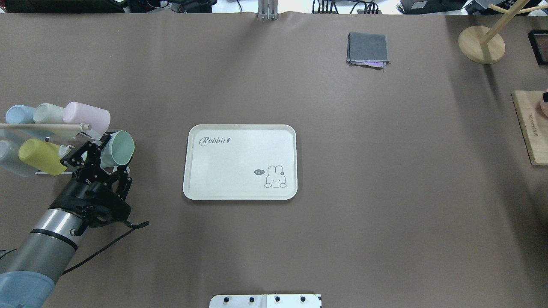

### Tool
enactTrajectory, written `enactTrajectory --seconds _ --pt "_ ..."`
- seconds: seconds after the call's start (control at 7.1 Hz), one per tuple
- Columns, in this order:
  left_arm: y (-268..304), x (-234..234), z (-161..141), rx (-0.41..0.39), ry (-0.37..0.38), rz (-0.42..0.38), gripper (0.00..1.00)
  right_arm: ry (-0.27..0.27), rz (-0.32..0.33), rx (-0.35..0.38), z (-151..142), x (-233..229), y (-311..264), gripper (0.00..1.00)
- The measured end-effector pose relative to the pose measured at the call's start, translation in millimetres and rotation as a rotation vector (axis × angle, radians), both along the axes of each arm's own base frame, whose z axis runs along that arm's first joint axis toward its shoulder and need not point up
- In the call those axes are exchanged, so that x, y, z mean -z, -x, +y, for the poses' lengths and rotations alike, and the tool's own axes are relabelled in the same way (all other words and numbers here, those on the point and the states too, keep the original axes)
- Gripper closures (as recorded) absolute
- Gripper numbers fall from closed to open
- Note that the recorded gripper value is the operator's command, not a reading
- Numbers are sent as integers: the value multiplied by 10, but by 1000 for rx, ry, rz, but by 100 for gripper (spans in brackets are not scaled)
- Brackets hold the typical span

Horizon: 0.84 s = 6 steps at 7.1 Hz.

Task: Pick up and place green cup on tray

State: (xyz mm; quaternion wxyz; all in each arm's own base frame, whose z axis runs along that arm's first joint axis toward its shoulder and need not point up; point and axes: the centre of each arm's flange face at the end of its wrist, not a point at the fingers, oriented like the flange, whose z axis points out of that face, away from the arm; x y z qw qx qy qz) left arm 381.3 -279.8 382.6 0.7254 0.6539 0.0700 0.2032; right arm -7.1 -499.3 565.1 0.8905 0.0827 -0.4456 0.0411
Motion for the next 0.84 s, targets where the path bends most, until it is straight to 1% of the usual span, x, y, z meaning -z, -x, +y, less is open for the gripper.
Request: enactTrajectory --seconds 0.14,0.28,0.42,0.56,0.7,0.84 --pt "-182 68 19 15 74 221 41 23 12 -13 96 -130 -90 1" --pt "-425 217 11 28 135 415 41 63 27 -25 190 -259 -157 1" --pt "-751 369 -27 42 188 576 41 109 38 -28 266 -370 -203 1" --pt "-1160 504 -88 58 230 698 40 145 56 -11 326 -483 -240 1" --pt "-1539 650 -153 74 256 781 39 160 84 22 374 -588 -294 1" --pt "-1852 835 -234 87 264 844 35 162 116 63 413 -682 -358 1"
